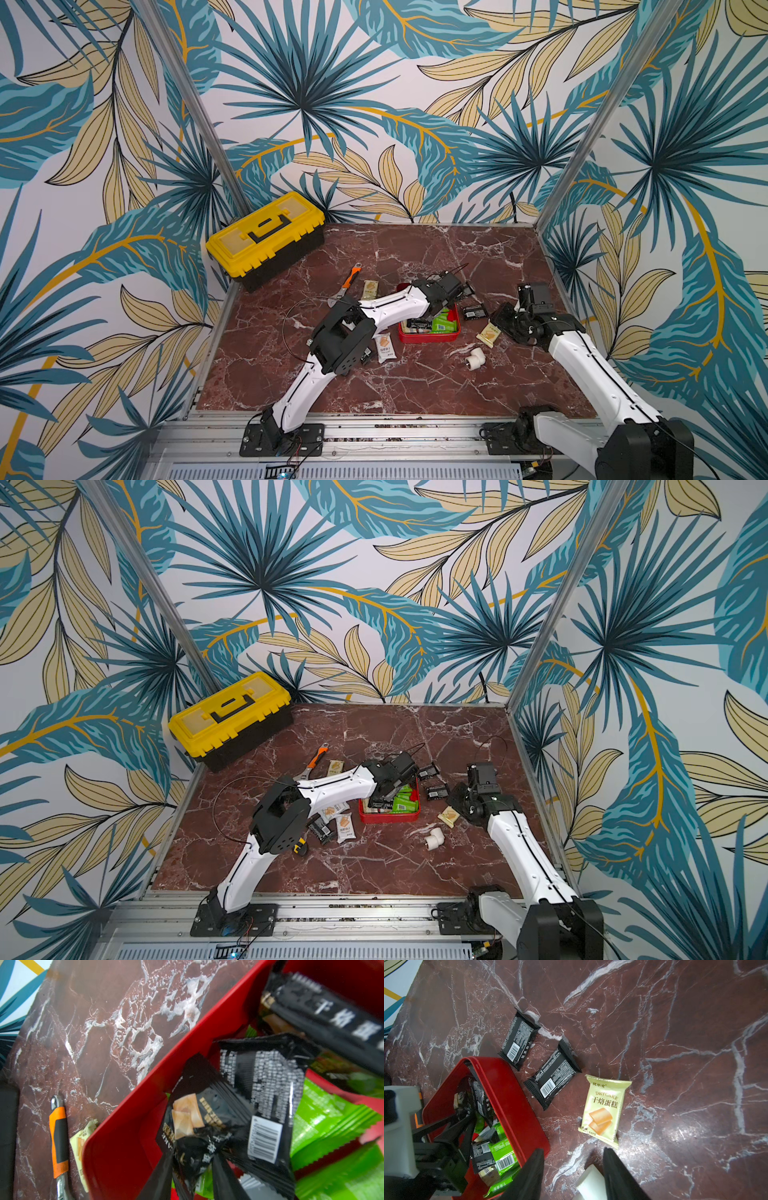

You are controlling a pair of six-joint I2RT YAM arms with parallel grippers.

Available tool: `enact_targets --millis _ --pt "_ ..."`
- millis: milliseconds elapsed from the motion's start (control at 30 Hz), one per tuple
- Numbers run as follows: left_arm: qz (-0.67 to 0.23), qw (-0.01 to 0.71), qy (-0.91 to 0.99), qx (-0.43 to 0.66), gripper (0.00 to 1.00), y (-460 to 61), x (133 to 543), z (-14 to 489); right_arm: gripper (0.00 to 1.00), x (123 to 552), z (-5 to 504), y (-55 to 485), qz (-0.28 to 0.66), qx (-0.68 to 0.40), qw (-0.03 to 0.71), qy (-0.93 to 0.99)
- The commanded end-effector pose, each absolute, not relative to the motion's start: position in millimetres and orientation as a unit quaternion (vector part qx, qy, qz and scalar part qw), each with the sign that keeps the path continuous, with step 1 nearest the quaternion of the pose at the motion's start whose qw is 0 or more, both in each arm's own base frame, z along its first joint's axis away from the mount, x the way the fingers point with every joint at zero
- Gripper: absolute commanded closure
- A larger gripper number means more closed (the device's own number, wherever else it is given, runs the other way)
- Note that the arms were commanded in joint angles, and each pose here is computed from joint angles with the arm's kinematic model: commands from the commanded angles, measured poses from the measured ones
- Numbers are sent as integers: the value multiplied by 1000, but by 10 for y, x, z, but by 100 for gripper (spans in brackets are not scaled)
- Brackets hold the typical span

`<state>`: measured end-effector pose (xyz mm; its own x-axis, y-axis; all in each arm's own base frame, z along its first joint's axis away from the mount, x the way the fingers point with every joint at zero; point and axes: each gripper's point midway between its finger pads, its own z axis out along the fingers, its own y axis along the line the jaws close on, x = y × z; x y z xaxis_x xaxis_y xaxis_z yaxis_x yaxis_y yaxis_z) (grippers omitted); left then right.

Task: Take the cookies out of the storage box
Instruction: Pick up the cookie from the storage box.

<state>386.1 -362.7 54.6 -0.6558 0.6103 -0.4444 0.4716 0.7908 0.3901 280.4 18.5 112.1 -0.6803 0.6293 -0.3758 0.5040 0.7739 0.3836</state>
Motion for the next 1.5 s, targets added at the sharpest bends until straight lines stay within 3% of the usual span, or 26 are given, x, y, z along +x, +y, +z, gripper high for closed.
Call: enact_targets --millis 0,500,733,1067,1400,1467 --pt "116 314 897 290 71 -3722 3987 695 49 2784 1117 205 126 304 242 913" --pt "87 323 902 271 91 -3735 3899 945 49 2791 1121 222 129 299 240 915" --pt "46 341 907 242 91 -3654 3665 1222 49 2788 1143 235 132 295 240 915" --pt "37 346 925 153 92 -2856 3180 1475 49 2816 1297 327 161 278 253 913" --pt "70 290 953 55 92 -1840 2768 1179 49 2853 1343 393 172 267 255 913" --pt "45 298 952 48 86 -1860 2753 1236 49 2870 1360 417 175 260 254 915"
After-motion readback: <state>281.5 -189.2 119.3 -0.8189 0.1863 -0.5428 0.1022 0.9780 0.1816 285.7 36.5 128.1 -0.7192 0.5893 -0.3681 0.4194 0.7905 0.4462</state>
